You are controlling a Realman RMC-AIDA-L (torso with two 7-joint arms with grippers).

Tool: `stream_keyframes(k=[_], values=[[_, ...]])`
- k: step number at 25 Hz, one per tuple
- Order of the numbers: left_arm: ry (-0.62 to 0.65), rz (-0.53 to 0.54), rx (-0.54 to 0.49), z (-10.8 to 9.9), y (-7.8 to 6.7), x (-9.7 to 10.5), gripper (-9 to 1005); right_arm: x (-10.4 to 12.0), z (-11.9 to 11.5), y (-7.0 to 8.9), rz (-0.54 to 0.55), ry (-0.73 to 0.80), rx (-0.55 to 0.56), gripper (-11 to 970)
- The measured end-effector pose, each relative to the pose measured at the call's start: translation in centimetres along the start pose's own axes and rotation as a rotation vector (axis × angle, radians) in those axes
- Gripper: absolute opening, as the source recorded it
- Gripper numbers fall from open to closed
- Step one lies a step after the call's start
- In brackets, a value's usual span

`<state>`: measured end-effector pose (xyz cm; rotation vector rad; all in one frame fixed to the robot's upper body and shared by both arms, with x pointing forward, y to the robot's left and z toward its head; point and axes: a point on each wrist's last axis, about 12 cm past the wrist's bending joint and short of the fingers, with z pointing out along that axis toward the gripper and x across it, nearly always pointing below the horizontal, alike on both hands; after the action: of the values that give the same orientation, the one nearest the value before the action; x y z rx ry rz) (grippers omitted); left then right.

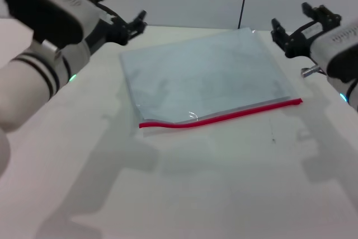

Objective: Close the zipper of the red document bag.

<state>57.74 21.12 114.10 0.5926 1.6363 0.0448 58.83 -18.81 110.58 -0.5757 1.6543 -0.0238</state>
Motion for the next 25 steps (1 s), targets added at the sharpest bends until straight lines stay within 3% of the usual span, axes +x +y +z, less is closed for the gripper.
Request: stream_keyframes(k=[6, 11, 19, 25], values=[[-0.164, -0.068, -0.163, -1.3, -1.1, 2.7, 864, 2.9, -1.7, 1.4, 0.130, -0.067, 0.147, 663], [-0.260, -0.091, -0.216, -1.8, -1.6, 4.7, 860, 5.4, -2.7, 1.1, 0.237, -0.111, 0.199, 662], [-0.234, -0.166, -0.209, -1.4, -1.6, 7.0, 859, 8.3, -3.2, -0.2, 0.323, -0.078, 0.250, 660], [-0.183, -0.210, -0.197, -1.5, -2.4, 8.2, 859, 9.3, -3.7, 0.4, 0.341, -0.038, 0.248, 656]])
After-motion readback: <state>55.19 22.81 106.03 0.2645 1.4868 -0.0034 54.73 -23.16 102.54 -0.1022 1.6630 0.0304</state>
